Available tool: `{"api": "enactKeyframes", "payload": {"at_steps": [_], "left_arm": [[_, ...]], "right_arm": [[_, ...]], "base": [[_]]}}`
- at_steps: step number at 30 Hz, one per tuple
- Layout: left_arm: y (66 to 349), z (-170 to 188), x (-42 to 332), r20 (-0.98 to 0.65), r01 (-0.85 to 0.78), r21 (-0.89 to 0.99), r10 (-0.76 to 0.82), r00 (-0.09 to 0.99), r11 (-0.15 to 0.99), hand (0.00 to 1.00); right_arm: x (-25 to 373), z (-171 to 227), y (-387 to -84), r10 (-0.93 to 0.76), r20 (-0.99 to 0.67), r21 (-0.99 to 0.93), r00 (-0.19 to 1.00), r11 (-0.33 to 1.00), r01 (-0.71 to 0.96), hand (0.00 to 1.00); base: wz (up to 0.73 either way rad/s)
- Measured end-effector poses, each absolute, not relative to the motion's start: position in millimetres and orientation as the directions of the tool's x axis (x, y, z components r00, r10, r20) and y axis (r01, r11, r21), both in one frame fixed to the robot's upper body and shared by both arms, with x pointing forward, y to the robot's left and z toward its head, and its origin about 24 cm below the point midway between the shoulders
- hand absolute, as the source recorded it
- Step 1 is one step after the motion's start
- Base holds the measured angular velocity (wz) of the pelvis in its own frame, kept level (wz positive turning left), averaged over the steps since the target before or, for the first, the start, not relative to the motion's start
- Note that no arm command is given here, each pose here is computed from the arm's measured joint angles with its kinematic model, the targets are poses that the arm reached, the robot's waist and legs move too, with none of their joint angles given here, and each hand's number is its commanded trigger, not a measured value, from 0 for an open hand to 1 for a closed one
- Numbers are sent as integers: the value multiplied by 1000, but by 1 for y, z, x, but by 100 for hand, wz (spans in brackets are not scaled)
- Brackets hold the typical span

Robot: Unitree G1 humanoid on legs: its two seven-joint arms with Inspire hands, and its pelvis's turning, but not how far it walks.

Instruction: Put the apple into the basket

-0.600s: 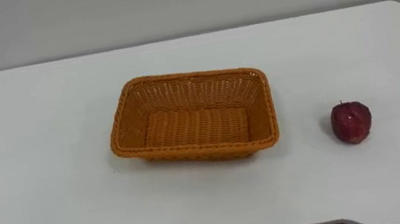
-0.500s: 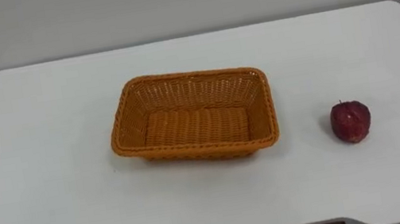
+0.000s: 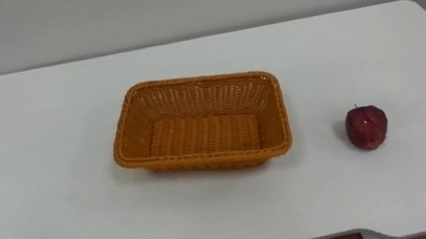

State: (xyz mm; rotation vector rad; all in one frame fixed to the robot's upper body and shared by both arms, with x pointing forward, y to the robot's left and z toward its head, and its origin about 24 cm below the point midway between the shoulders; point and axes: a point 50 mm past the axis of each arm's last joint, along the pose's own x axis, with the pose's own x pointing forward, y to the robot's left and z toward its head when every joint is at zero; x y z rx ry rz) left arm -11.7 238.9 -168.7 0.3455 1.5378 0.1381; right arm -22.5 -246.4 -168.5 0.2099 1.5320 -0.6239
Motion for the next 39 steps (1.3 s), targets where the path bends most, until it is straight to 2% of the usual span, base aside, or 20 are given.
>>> {"api": "enactKeyframes", "payload": {"at_steps": [2,3,5,7,13,17,20,24,26,31,35,39], "left_arm": [[247,-166,-19,-943,24,331,330,33,943,0],[249,-165,-21,-939,6,341,341,33,940,0],[259,-162,-23,-924,-42,380,381,42,924,0],[266,-159,-23,-910,-53,409,412,51,911,0],[276,-155,-21,-883,-64,456,460,91,888,0],[277,-153,-22,-878,-66,461,466,111,885,0],[277,-153,-27,-881,-61,460,464,97,886,0],[275,-153,-24,-882,-60,454,458,109,889,0],[275,-153,-23,-880,-58,455,459,120,889,0],[271,-155,-22,-881,-26,455,455,128,890,0],[267,-157,-23,-892,9,441,437,116,897,0],[262,-159,-19,-897,32,429,422,130,903,0]], "right_arm": [[-9,-165,-260,-294,-955,-214,-41,586,782,0],[-5,-163,-264,-311,-950,-194,-26,524,829,0],[15,-155,-281,-380,-925,-107,11,289,951,0],[30,-149,-292,-429,-903,-39,36,166,985,0],[71,-115,-331,-584,-810,116,50,-76,990,0],[91,-84,-351,-678,-734,204,35,-171,964,0],[107,-58,-360,-746,-665,251,35,-179,951,0],[127,-25,-364,-858,-513,234,34,-101,967,0],[139,4,-363,-936,-348,227,54,-29,973,0],[153,36,-357,-993,-80,145,90,77,986,0],[171,58,-337,-973,87,115,214,223,968,0],[185,57,-319,-925,140,47,354,364,930,0]], "base": [[-2],[0],[0],[-9],[-6],[0],[0],[4],[0],[1],[0],[0]]}}
